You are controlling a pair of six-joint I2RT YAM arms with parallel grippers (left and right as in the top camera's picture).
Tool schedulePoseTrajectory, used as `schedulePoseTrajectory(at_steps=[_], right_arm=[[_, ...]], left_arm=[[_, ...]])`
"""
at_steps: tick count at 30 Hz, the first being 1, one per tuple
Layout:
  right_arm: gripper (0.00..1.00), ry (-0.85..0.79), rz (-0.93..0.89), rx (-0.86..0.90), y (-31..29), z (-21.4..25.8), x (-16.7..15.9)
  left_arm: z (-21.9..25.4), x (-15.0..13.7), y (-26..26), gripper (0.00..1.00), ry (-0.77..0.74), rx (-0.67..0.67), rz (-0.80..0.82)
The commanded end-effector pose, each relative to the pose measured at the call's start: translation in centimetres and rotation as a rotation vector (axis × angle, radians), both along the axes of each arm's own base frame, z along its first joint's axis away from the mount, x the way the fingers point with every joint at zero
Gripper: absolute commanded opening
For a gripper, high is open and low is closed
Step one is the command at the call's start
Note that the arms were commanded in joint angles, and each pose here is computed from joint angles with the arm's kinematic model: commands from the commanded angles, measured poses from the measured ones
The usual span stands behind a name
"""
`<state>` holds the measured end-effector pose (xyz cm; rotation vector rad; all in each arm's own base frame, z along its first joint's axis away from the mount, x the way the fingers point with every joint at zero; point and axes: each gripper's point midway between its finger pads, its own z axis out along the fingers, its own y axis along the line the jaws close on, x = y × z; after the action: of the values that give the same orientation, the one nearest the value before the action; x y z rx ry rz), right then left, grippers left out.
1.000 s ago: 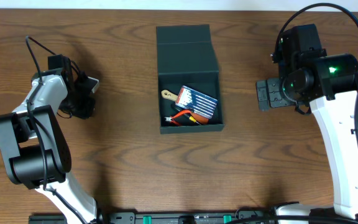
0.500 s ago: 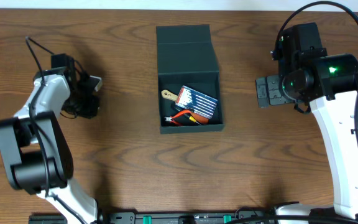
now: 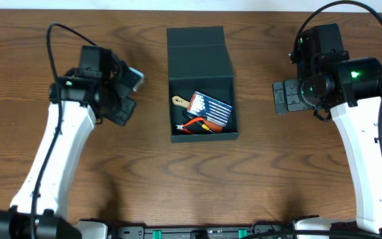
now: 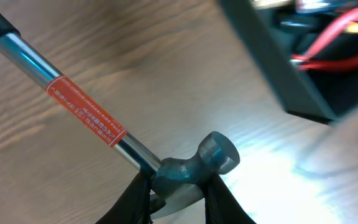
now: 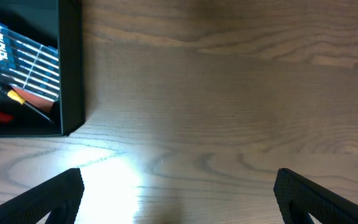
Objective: Pack container
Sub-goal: 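Carry the hammer into the green box and open the left gripper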
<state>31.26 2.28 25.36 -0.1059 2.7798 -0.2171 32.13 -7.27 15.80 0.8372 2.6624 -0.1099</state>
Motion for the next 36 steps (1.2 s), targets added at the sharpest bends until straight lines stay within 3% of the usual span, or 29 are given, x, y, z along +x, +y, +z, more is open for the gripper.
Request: schedulePoseTrajectory(at_steps=[1, 8, 12, 27, 36], right_arm=[[0.99, -0.014, -0.025, -0.003, -0.3, 0.1, 0.3], [0.99, -0.038, -0.032, -0.009, -0.5, 0.3, 0.8], [0.99, -0.063, -0.101, 0.006, -1.2, 0.5, 1.2], [0.99, -0.067, -0.127, 0.012, -1.9, 0.5, 1.3], [0.99, -0.078, -0.127, 0.014, -1.8, 0.6, 1.6]], left_arm=[[1.9, -0.9, -3.1, 0.06, -0.063, 0.002, -0.157], [2.1, -2.4, -9.8, 0.06, -0.179, 0.092, -0.610], [1.6, -2.2, -12.8, 0.06, -0.227, 0.099, -0.732], [-7.6, -0.2, -15.9, 0.06, -0.079, 0.133, -0.817], [-8.3, -0.6, -15.6, 0.05, -0.043, 0.140, -0.820]])
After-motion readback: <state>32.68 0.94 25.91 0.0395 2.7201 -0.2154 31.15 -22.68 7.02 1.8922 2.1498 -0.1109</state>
